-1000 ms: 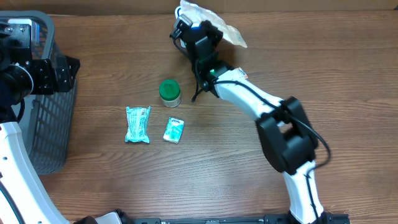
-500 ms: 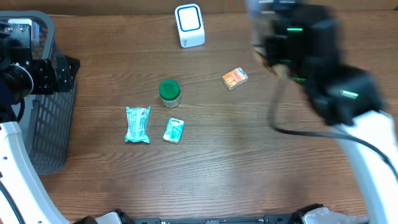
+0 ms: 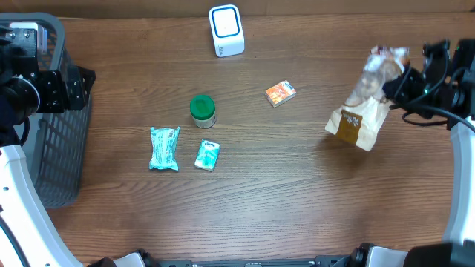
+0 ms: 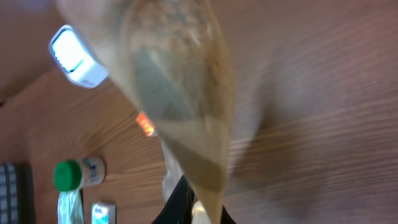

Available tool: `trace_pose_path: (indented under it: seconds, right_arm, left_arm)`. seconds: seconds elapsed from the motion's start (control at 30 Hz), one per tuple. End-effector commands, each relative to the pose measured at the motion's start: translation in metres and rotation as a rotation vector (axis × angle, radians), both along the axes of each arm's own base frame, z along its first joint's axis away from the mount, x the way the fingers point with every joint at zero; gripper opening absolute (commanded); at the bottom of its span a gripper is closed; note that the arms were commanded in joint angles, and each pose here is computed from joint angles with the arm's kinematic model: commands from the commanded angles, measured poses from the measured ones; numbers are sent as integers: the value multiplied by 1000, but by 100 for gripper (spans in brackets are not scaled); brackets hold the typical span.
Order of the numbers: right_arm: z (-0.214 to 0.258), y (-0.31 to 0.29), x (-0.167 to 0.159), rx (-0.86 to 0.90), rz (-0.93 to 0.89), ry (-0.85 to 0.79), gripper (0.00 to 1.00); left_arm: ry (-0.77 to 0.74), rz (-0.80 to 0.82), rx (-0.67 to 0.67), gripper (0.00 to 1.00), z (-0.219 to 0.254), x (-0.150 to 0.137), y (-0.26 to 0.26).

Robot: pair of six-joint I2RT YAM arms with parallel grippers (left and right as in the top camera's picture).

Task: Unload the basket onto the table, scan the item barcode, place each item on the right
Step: 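Carry the Pantree bag to the right side and release it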

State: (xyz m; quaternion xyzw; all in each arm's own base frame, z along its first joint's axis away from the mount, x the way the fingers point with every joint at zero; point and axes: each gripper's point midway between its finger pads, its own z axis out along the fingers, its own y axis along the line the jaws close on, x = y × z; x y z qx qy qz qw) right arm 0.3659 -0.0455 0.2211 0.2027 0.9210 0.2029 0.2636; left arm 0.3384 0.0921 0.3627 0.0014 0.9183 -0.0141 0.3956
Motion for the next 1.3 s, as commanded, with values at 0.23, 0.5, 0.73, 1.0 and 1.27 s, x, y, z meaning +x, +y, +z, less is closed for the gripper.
trace_pose_path:
  seconds: [0.23,0.5,0.73,1.0,1.27]
  right_arm:
    - [-110,-31,-9,142,-105,77,4]
    - [-129,-63,-9,107,-211,62,4]
    - [-141,-70,-27,73,-257,156,68]
    - [-101,-69,-35,89,-281,257,92]
    - [-32,-13,-3,91,-96,175,100]
  left_arm:
    - [0,-25,0,99,-1,1,-3]
    - [0,-25,0,100,-1,1,-3]
    - [0,-25,0,100,-1,1,-3]
    - [0,-25,0,100,-1,1,-3]
    - [0,-26,0,100,-1,1,-3]
